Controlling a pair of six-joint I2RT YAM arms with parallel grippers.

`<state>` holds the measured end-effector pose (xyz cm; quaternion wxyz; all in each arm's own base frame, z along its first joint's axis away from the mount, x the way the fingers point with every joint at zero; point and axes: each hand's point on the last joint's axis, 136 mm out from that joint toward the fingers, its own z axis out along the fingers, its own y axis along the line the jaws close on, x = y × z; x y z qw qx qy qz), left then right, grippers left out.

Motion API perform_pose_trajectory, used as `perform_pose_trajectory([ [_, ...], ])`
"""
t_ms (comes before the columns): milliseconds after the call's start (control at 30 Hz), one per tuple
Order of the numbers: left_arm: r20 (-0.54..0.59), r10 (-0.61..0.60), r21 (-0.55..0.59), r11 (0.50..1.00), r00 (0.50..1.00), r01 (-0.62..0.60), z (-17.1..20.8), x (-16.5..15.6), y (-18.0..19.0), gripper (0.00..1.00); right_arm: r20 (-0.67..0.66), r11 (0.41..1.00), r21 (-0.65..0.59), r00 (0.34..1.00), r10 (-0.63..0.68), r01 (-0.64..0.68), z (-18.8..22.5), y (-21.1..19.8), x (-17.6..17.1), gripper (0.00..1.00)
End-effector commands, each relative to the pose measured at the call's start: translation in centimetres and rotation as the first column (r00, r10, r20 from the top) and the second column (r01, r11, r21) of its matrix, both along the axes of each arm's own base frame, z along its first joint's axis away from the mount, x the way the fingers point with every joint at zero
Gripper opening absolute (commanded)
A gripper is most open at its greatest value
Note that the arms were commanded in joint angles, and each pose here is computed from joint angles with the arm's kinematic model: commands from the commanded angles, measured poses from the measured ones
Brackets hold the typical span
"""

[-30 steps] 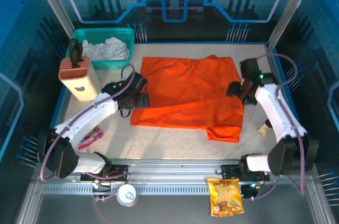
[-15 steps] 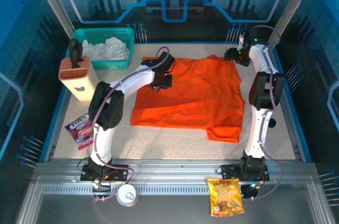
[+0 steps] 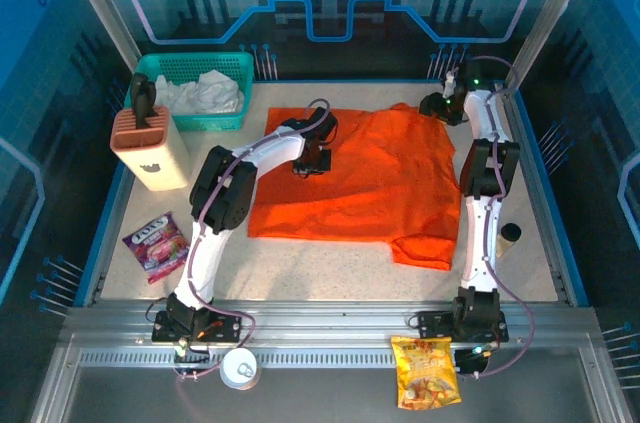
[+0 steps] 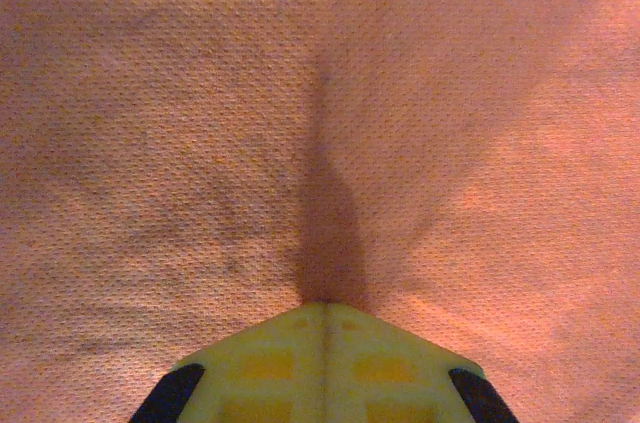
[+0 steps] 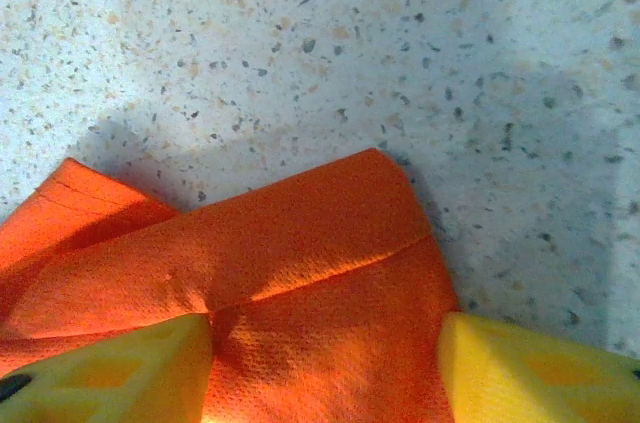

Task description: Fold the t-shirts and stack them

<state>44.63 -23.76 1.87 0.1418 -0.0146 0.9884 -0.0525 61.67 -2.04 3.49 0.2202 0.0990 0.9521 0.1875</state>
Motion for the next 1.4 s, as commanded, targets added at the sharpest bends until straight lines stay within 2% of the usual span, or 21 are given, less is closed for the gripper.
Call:
perform_pose_trajectory([
  [0, -0.037, -0.002, 0.006, 1.000, 0.999, 0.002, -1.5, -0.7, 0.1, 0.00, -0.055, 0.996, 0.084, 0.998, 0.003, 0.002, -1.6, 0.8, -0.8, 0.62],
  [467, -0.061, 0.016, 0.100, 0.995, 0.998, -0.010, -3.6, -1.7, 2.6, 0.00, 0.066, 0.998, -0.021, 0.996, -0.055, 0.056, 3.0, -2.6, 0.3, 0.78],
  [633, -0.056, 0.011, 0.101, 0.995, 0.998, -0.006, -3.6, -1.6, 2.5, 0.00, 0.038, 0.999, 0.022, 0.998, -0.047, 0.047, 0.9, -2.2, 0.7, 0.79],
  [867, -0.053, 0.006, 0.100, 0.995, 0.999, -0.001, -3.0, -1.3, 2.4, 0.00, -0.029, 0.994, 0.104, 0.999, -0.013, 0.016, -3.2, 0.7, 0.4, 0.76],
  [1000, -0.051, 0.003, 0.102, 0.995, 0.999, 0.002, -2.8, -1.3, 2.4, 0.00, -0.014, 0.992, 0.124, 1.000, 0.004, -0.002, -2.8, 1.8, 0.8, 0.69],
  [1233, -0.057, 0.008, 0.101, 0.995, 0.998, -0.003, -3.0, -1.8, 2.6, 0.00, 0.015, 0.986, 0.168, 1.000, 0.018, -0.020, -0.3, 2.5, 0.7, 0.34],
  [1367, -0.056, 0.010, 0.098, 0.995, 0.998, -0.004, -3.0, -2.1, 2.7, 0.00, 0.049, 0.984, 0.175, 0.998, 0.032, -0.040, 2.5, 2.8, 0.3, 0.20],
])
